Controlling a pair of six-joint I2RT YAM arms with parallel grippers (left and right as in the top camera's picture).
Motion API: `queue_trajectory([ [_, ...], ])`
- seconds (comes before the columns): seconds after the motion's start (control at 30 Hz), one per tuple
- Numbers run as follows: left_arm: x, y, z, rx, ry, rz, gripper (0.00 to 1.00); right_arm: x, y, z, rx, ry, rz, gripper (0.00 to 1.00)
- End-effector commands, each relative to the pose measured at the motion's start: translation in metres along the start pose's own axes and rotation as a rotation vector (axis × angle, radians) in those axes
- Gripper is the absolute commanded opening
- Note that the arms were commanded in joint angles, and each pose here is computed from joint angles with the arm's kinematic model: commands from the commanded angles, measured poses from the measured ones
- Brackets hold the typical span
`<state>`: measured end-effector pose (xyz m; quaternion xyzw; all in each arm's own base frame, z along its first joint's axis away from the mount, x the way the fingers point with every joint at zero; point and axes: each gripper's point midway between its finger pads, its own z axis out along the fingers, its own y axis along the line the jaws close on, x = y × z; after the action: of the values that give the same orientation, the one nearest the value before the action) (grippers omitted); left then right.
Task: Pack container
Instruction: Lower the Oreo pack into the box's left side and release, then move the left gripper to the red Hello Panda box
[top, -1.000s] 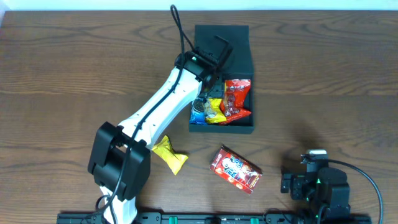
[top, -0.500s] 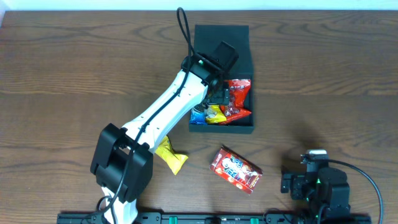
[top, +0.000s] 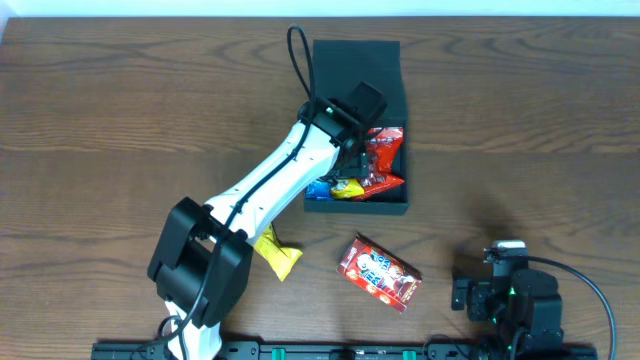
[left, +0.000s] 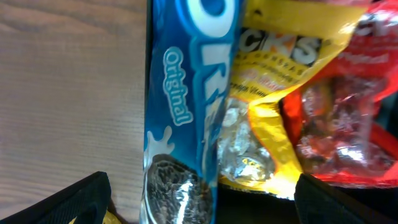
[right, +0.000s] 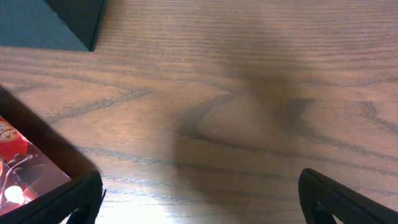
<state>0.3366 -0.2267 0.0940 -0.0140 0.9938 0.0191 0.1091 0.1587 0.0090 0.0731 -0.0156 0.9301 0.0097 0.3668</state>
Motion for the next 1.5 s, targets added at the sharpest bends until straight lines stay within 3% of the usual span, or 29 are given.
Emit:
queue_trajectory([
  [0.0, 0.006, -0.002, 0.01, 0.009, 0.029, -0.023, 0.95, 0.001, -0.001, 0.0, 0.004, 0.0, -0.005, 0.99],
  [0.73, 0.008, -0.029, 0.008, 0.126, 0.044, -0.032, 0.95, 0.001, -0.001, 0.0, 0.004, 0.0, -0.004, 0.99],
  [1.1, -0.002, -0.013, 0.008, 0.032, -0.022, -0.008, 0.95, 0.001, -0.001, 0.0, 0.004, 0.0, -0.005, 0.99],
  [1.23, -0.012, 0.002, -0.01, -0.057, -0.089, 0.016, 0.95, 0.001, -0.001, 0.0, 0.004, 0.0, -0.005, 0.99],
  [1.47, -0.011, 0.001, -0.062, -0.029, -0.193, 0.046, 0.96, 0.001, -0.001, 0.0, 0.004, 0.0, -0.005, 0.99],
])
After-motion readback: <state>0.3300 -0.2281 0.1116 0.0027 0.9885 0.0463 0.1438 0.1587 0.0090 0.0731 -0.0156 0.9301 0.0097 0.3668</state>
